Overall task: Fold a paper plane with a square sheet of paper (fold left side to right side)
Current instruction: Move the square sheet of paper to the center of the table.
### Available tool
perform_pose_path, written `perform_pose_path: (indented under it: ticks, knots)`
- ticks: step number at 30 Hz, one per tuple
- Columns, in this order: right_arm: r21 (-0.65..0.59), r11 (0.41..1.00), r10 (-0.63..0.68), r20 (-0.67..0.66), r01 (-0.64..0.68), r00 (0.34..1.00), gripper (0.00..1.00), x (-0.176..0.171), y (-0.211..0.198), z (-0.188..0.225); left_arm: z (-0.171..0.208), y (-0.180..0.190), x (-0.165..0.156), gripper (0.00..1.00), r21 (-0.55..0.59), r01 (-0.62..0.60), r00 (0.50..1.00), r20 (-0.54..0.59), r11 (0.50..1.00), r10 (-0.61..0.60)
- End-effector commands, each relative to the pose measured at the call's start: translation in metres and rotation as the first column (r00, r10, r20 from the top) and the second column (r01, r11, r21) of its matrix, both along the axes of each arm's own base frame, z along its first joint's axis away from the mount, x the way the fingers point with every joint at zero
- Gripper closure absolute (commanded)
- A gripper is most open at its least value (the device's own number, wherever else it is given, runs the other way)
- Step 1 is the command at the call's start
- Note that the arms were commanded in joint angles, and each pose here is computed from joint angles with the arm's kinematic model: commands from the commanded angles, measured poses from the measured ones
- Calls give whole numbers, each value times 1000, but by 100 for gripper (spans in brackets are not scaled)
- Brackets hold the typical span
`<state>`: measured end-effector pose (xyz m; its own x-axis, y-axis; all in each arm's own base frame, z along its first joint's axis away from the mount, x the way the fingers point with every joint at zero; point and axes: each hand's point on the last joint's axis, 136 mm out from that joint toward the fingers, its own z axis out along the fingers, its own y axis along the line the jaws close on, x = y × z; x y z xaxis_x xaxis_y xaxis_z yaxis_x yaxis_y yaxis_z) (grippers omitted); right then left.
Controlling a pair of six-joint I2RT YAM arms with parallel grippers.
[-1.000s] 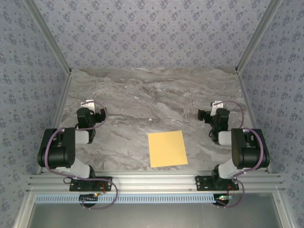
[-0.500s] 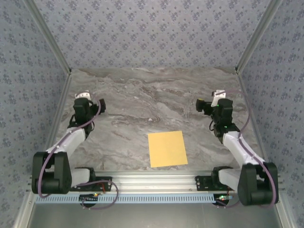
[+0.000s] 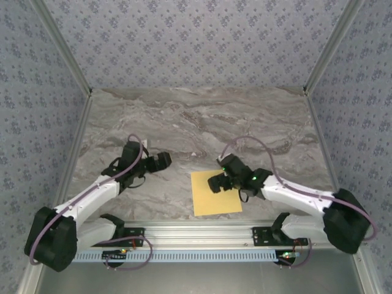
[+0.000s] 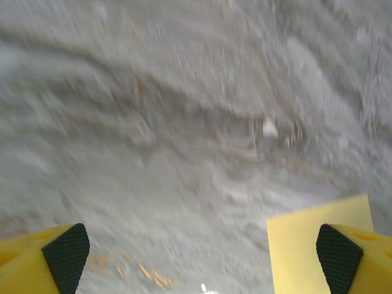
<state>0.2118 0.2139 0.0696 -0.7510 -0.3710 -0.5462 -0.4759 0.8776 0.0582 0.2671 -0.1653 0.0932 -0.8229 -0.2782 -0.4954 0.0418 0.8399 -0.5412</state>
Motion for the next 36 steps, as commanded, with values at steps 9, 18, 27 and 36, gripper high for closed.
perform_pose_path:
  ticks: [9, 18, 27, 36]
  knots:
    - [-112, 993, 11, -184, -32, 983, 0, -15, 26, -49, 1, -24, -18, 2, -57, 30, 999, -39, 998, -33]
    - [-102, 995, -40, -219, 18, 975, 0, 13, 36, -67, 16, -14, -19, 2, -37, 0, 1000, -1, 999, 0]
    - [-35, 989, -147, -190, 143, 971, 0, 84, 62, -68, 23, -10, -17, 2, -26, -18, 1000, 14, 999, 18]
    - [97, 990, -83, -167, 100, 983, 2, 121, 90, -49, 26, -25, -15, 2, -85, 21, 1000, -4, 996, -21]
